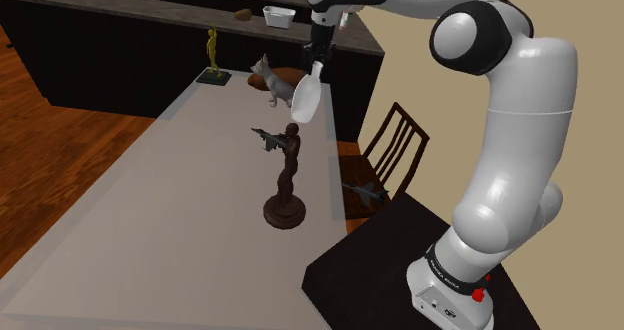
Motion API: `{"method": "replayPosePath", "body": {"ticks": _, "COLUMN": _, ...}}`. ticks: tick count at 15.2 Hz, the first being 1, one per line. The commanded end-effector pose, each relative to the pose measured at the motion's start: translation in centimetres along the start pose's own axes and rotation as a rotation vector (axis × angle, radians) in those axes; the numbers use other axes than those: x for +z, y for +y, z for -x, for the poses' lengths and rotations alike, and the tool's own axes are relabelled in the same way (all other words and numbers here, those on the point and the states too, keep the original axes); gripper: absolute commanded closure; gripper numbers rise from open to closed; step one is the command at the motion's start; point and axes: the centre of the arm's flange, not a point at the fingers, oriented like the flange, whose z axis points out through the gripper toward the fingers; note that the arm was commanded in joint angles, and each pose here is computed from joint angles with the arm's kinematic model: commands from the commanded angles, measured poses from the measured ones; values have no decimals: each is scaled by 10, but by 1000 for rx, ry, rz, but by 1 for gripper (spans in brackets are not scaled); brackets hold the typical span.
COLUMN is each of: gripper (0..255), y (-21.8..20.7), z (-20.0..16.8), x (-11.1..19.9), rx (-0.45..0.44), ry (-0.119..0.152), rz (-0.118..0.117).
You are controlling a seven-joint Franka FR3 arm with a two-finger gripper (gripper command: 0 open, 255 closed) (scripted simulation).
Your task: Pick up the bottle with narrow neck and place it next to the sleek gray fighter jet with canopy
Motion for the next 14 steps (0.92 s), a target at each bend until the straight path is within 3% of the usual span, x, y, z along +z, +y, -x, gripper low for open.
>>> {"method": "replayPosePath", "body": {"ticks": 1, "gripper": 255, "y": -2, "z": 1, "x": 12, "rx": 0, "ry": 1, "rz": 0}}
{"method": "replayPosePath", "body": {"ticks": 14, "gripper": 255, "y": -3, "z": 6, "x": 80, "rx": 0, "ry": 1, "rz": 0}}
